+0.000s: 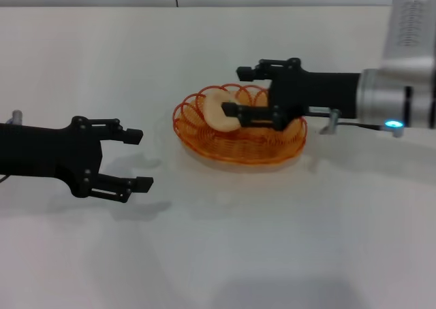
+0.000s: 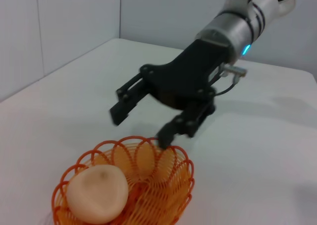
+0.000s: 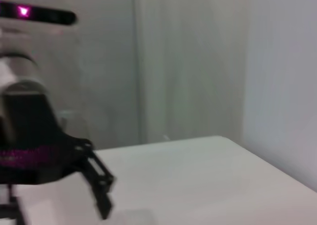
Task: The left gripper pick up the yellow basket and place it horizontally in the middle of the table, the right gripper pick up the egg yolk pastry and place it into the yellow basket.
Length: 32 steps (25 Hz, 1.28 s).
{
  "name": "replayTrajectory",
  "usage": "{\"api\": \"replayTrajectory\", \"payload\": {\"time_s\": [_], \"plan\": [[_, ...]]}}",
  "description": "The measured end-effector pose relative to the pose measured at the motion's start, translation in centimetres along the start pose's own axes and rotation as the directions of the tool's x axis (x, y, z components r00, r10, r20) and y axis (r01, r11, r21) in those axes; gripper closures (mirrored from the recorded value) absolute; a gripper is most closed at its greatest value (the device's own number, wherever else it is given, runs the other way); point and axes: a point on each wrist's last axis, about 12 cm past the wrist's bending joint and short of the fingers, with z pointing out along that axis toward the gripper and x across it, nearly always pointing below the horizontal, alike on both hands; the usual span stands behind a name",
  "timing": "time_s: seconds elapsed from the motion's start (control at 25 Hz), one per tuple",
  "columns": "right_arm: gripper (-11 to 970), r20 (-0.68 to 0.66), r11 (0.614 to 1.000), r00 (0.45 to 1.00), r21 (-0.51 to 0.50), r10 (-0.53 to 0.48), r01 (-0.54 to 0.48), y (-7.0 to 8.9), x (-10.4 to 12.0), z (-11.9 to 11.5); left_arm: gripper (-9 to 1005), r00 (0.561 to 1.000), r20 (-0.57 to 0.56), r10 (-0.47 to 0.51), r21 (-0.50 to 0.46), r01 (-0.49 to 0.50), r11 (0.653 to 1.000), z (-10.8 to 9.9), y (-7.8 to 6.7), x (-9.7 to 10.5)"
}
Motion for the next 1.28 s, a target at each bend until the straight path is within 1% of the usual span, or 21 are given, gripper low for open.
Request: {"api": "replayTrajectory", "payload": {"time_s": [0.04, 0.2, 0.28, 0.4, 0.52, 0.76, 0.96, 1.28], "plan": [[523, 0.010, 0.999, 1.000, -0.038, -0.004, 0.005, -0.2, 0.0, -1.5, 136, 1.000, -0.001, 0.000, -0.001, 0.000, 1.000, 0.0, 0.0, 0.0], [384, -0.006, 0.997, 1.000, -0.077, -0.005, 0.004, -0.4, 0.6, -3.8, 136, 1.000, -0.004, -0.001, -0.003, 0.001, 1.000, -0.2, 0.1, 0.0], [165, -0.033, 0.996, 0.999, -0.089, -0.006, 0.003, -0.7, 0.9, -5.1, 136, 1.000, -0.004, 0.001, -0.003, -0.001, 1.000, -0.2, 0.2, 0.0], [127, -0.082, 0.993, 0.996, -0.120, -0.019, 0.009, -0.7, 1.5, -6.6, 136, 1.000, -0.006, 0.003, -0.004, -0.003, 1.000, -0.2, 0.3, -0.1], [90, -0.122, 0.990, 0.992, -0.140, -0.029, 0.012, -0.8, 1.8, -7.6, 136, 1.000, -0.009, 0.001, -0.010, -0.001, 1.000, -0.4, 0.4, -0.2], [90, -0.161, 0.989, 0.987, -0.149, -0.022, -0.002, -1.1, 2.4, -9.4, 136, 1.000, -0.014, -0.007, -0.022, 0.007, 1.000, -0.6, 0.7, -0.3], [90, -0.184, 0.987, 0.983, -0.157, -0.004, -0.025, -0.9, 2.8, -10.3, 136, 1.000, -0.013, -0.007, -0.023, 0.007, 1.000, -0.5, 0.9, -0.5], [90, -0.191, 0.987, 0.982, -0.156, -0.002, -0.029, -0.9, 3.0, -10.6, 136, 1.000, -0.013, -0.004, -0.021, 0.003, 1.000, -0.5, 1.1, -0.9]]}}
